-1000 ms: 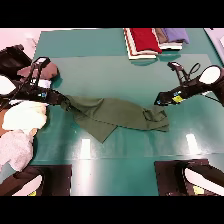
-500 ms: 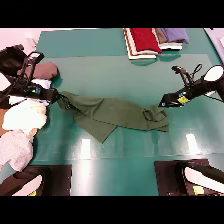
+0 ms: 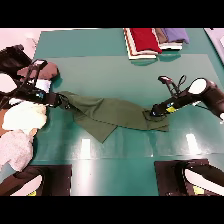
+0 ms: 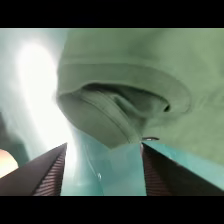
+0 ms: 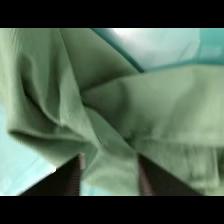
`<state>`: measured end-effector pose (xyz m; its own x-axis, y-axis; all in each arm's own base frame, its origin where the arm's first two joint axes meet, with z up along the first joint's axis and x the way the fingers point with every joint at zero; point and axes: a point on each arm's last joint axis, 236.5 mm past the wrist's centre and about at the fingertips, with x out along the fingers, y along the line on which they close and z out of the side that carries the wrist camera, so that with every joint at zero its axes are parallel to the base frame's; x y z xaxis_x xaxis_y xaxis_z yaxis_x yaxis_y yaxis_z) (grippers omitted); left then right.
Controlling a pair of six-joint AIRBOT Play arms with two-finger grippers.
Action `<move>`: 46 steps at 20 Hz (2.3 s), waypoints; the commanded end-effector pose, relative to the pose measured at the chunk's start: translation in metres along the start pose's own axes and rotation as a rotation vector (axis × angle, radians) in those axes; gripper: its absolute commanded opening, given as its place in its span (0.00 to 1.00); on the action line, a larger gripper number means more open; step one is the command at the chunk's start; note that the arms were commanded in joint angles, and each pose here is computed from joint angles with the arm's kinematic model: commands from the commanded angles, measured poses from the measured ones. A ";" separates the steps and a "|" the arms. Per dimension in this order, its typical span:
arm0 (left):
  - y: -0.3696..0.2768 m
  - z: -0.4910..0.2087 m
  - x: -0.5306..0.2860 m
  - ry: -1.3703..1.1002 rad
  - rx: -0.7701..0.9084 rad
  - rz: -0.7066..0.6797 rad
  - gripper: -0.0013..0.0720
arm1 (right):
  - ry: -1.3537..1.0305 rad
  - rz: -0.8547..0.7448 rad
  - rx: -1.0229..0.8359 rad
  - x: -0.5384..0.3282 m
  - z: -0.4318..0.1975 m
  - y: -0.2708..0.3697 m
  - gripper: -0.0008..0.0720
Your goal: Fold the shirts.
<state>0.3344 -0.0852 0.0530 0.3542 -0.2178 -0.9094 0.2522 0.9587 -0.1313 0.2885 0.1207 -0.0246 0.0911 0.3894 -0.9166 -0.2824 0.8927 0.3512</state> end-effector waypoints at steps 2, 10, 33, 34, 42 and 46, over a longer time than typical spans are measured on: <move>0.010 -0.002 0.012 0.004 -0.027 0.029 0.76 | -0.071 -0.019 -0.049 0.014 0.013 0.009 0.09; -0.017 0.007 0.056 0.019 -0.088 -0.142 0.76 | -0.054 -0.007 -0.052 0.015 0.009 0.014 0.04; -0.110 0.046 -0.517 -1.381 0.187 -0.097 0.06 | -1.058 -0.518 -0.110 -0.457 0.016 0.060 0.03; -0.110 0.045 -0.509 -1.351 0.187 -0.097 0.06 | -1.072 -0.548 -0.091 -0.469 0.015 0.056 0.03; -0.072 0.062 -0.212 -0.477 -0.008 -0.181 0.06 | -0.871 -0.307 -0.125 -0.405 0.120 0.038 0.03; -0.039 0.047 -0.045 -0.201 -0.076 -0.166 0.06 | -0.495 -0.291 -0.127 -0.260 0.184 -0.004 0.03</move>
<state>0.3304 -0.1185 0.2254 0.6320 -0.4141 -0.6551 0.3072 0.9099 -0.2789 0.3961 0.0336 0.3300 0.7621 0.2308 -0.6050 -0.2519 0.9664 0.0513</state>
